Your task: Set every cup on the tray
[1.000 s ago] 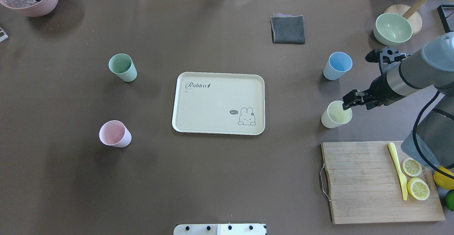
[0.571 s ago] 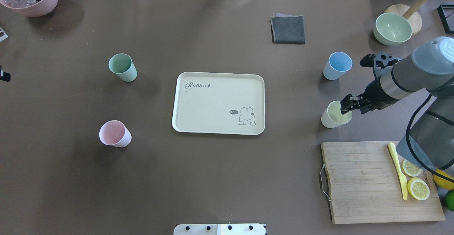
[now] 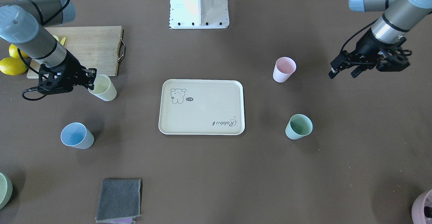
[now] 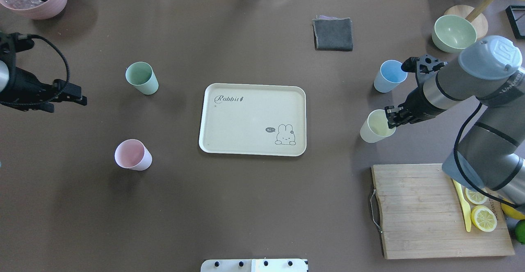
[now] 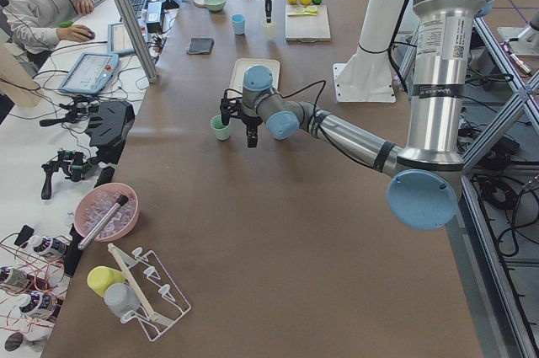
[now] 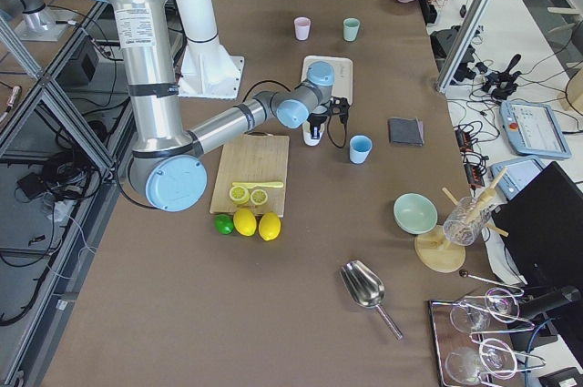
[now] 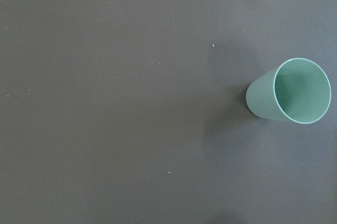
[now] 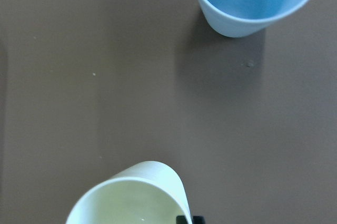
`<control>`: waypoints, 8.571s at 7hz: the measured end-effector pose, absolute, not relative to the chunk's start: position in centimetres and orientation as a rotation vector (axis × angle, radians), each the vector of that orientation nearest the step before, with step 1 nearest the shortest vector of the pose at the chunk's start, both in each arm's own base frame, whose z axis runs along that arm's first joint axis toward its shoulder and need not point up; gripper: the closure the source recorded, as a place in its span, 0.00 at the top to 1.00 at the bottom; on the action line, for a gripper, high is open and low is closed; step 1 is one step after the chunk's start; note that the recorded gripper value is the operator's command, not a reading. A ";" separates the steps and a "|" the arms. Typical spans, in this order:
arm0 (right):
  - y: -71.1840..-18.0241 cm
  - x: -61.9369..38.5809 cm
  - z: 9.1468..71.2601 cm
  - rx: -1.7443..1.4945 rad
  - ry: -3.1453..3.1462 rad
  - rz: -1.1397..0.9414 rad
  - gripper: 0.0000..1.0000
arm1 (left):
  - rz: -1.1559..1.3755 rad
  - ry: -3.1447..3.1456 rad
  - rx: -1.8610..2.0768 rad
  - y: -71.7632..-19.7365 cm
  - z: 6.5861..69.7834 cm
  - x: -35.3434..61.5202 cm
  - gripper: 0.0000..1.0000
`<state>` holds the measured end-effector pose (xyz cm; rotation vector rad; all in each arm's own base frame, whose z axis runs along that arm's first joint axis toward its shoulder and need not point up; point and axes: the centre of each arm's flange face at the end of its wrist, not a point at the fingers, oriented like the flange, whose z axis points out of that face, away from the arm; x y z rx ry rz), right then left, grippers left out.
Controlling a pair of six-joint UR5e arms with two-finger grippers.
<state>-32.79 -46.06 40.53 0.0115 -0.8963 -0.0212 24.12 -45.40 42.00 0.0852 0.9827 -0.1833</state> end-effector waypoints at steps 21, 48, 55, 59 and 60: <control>-53.9 -31.7 31.3 -0.020 -0.974 0.067 1.00 | -0.117 0.912 -0.003 -43.6 22.7 48.2 0.00; -54.7 -51.7 25.1 -0.082 -0.919 0.148 1.00 | 0.067 0.739 0.173 -61.7 39.9 34.4 0.97; -57.3 -32.2 27.3 -0.088 -0.992 0.121 1.00 | 0.054 0.825 0.114 -59.5 36.0 38.0 0.00; -55.4 -27.9 34.6 -0.047 -0.914 0.051 1.00 | -0.014 0.874 0.041 -57.0 23.0 44.3 0.00; -55.1 -27.6 35.8 -0.046 -0.899 0.049 1.00 | -0.023 0.881 0.037 -56.4 22.2 47.3 0.00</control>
